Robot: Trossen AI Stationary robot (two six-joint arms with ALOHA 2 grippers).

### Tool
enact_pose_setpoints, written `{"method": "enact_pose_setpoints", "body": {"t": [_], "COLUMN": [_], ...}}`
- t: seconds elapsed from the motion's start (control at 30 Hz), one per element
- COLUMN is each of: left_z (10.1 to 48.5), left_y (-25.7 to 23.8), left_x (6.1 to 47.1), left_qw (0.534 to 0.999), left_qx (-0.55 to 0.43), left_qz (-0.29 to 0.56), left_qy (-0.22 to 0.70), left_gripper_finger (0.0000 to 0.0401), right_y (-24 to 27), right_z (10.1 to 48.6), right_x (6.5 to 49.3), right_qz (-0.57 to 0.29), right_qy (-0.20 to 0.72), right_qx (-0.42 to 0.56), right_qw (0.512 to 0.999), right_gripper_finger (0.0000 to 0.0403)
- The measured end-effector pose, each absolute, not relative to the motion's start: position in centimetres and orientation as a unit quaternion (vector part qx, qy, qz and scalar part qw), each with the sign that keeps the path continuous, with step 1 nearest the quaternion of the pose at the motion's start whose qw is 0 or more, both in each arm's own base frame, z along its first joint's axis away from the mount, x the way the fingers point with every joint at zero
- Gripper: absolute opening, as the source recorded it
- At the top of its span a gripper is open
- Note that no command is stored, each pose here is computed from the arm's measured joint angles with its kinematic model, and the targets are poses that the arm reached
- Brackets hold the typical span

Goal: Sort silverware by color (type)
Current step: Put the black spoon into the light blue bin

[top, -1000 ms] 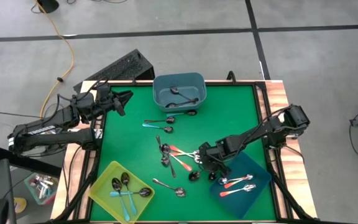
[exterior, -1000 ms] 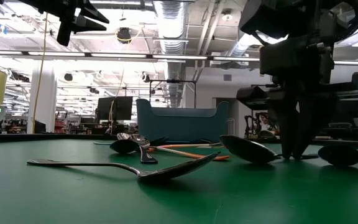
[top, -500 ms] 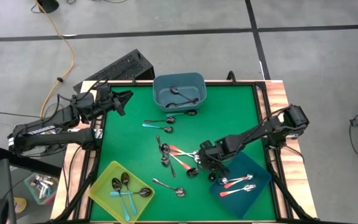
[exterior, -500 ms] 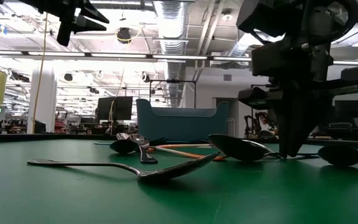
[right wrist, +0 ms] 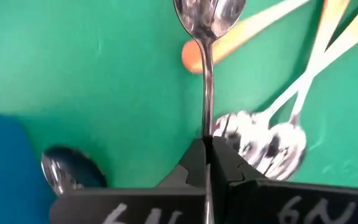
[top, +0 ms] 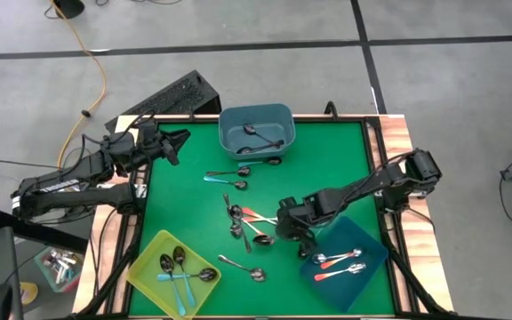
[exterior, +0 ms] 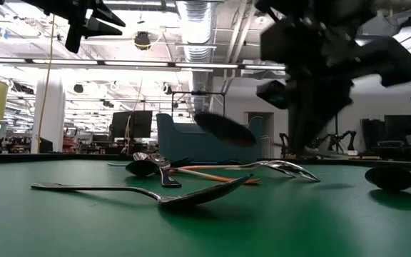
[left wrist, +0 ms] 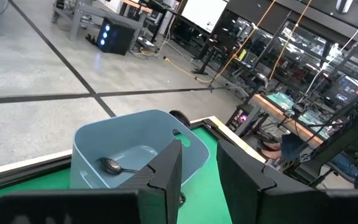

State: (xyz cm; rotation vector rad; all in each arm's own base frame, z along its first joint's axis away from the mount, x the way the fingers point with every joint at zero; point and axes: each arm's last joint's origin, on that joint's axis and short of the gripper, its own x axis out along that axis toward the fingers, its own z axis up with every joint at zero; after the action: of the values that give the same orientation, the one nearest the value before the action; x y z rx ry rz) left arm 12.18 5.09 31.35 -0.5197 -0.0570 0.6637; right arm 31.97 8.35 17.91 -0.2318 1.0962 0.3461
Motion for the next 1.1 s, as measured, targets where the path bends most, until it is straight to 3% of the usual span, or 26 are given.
{"method": "enact_pose_setpoints", "body": {"t": [0.6,1.1], "left_z": [31.4,31.4], "left_y": [5.1,5.1], "left_x": [12.2,12.2], "left_qw": [0.911,0.909], "left_qx": [-0.256,-0.264], "left_qz": [0.322,0.321], "left_qy": [-0.029,-0.032], "left_gripper_finger": [0.0086,0.0086], "right_y": [3.8,-4.3], "right_z": [22.8,29.1], "right_x": [35.5,38.0], "right_qz": [0.124,-0.003], "right_qy": [0.446,0.329], "right_qx": [-0.119,-0.072], "right_qw": [0.878,0.942], "right_gripper_finger": [0.0010,0.0010]}}
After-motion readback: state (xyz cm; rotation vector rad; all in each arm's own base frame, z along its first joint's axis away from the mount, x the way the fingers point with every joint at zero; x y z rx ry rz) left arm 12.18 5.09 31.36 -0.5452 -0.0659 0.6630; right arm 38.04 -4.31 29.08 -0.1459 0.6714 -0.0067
